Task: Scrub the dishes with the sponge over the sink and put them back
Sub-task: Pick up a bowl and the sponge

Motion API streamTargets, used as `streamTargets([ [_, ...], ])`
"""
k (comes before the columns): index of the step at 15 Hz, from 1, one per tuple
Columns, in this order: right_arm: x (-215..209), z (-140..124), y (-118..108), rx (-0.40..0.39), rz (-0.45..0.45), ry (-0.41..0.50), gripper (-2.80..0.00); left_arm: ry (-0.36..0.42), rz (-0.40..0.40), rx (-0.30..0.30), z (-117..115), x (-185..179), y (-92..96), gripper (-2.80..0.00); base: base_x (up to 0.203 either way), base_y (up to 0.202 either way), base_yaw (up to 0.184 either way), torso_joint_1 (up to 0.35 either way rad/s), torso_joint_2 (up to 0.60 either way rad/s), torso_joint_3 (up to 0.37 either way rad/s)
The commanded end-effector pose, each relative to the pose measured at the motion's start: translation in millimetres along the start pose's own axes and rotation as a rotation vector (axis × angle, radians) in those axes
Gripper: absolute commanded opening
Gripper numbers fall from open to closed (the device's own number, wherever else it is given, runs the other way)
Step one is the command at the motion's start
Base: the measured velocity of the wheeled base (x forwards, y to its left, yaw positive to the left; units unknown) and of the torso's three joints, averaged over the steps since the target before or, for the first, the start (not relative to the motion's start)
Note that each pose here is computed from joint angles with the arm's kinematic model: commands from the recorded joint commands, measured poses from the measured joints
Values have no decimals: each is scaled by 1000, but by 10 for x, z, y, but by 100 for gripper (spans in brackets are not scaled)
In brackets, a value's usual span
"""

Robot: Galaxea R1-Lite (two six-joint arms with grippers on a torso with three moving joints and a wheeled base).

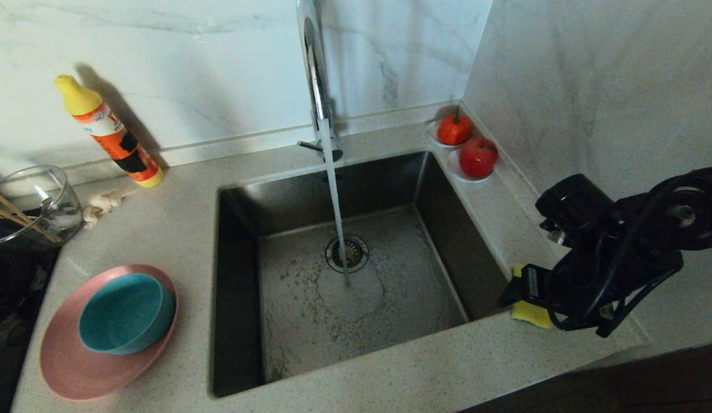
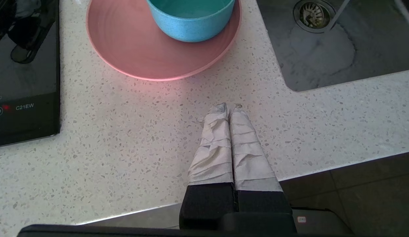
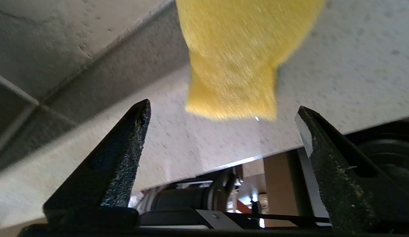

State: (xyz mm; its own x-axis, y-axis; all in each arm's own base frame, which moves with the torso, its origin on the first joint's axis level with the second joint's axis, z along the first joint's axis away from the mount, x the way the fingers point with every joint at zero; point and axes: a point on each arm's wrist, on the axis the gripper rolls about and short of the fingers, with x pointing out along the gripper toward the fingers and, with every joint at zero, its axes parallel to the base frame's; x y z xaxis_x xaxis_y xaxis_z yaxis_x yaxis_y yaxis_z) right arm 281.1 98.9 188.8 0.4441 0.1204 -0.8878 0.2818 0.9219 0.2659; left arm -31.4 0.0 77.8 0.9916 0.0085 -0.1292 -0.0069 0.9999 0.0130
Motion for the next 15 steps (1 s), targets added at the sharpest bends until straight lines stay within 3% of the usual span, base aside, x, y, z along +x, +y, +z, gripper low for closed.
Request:
streamTargets([
  [1, 90, 31, 27, 6, -10, 12, 0, 1, 1, 0, -1, 0, 0, -280, 0, 0, 0, 0, 0, 0],
  [15, 82, 240, 160, 6, 29, -52, 0, 2, 1, 0, -1, 0, 0, -280, 0, 0, 0, 0, 0, 0],
])
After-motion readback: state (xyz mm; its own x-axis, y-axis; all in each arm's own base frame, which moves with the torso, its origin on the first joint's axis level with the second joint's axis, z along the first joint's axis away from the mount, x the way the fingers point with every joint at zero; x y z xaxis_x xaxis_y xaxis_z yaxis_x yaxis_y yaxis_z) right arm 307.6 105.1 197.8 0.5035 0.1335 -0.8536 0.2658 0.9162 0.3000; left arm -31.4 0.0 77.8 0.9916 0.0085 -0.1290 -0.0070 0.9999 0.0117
